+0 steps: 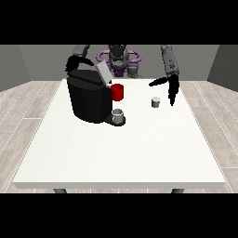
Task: Insert the coffee pod into the coffee machine and close the lid
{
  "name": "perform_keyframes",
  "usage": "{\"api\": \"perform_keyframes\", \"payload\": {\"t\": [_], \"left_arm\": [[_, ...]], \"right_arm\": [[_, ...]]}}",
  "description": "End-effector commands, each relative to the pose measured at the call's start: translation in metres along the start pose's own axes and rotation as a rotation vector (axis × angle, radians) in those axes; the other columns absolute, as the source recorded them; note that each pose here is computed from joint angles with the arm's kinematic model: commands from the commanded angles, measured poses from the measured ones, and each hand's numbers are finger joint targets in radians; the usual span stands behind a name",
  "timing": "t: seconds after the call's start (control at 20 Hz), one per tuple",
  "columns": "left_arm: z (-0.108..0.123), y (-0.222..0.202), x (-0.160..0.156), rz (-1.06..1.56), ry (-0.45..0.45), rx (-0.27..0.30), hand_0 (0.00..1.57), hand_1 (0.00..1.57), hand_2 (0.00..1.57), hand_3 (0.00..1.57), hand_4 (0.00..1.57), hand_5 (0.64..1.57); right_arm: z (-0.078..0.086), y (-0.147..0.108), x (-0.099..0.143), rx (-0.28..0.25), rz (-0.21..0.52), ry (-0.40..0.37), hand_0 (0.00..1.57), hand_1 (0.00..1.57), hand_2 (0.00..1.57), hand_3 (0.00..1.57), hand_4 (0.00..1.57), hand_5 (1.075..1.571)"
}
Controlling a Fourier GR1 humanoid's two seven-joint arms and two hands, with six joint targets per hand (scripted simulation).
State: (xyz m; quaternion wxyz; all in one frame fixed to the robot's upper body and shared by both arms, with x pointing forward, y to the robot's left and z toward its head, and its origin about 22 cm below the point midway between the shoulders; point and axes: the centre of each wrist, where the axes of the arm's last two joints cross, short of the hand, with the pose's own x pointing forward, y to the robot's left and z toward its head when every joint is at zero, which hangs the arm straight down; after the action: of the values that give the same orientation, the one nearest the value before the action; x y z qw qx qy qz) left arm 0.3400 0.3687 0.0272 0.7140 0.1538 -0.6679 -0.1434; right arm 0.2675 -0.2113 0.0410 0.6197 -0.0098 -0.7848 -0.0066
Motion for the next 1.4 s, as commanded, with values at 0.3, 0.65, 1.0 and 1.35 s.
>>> {"api": "perform_keyframes", "payload": {"t": [0.3, 0.65, 1.0, 1.35], "left_arm": [[-0.018, -0.016, 0.006, -0.162, 0.014, -0.078, 0.10, 0.10, 0.50, 0.00, 0.00, 1.571], [-0.017, -0.019, -0.016, -0.273, 0.090, -0.071, 0.62, 0.62, 0.74, 0.48, 0.00, 1.571], [-0.009, -0.030, -0.034, -0.427, 0.102, -0.105, 0.55, 0.55, 0.70, 0.45, 0.00, 1.571], [-0.031, -0.032, -0.007, -0.452, 0.003, -0.011, 0.69, 0.69, 0.85, 0.65, 0.29, 1.571]], "right_arm": [[-0.001, 0.000, -0.034, -0.060, 0.040, 0.073, 0.00, 0.00, 0.00, 0.00, 0.39, 1.571], [-0.025, -0.001, -0.008, -0.053, 0.058, 0.087, 0.00, 0.00, 0.00, 0.00, 0.42, 1.571], [-0.018, 0.000, -0.014, -0.053, 0.059, 0.156, 0.00, 0.00, 0.00, 0.00, 0.39, 1.571], [-0.018, -0.008, -0.030, -0.054, 0.054, 0.116, 0.00, 0.00, 0.00, 0.00, 0.48, 1.571]]}}
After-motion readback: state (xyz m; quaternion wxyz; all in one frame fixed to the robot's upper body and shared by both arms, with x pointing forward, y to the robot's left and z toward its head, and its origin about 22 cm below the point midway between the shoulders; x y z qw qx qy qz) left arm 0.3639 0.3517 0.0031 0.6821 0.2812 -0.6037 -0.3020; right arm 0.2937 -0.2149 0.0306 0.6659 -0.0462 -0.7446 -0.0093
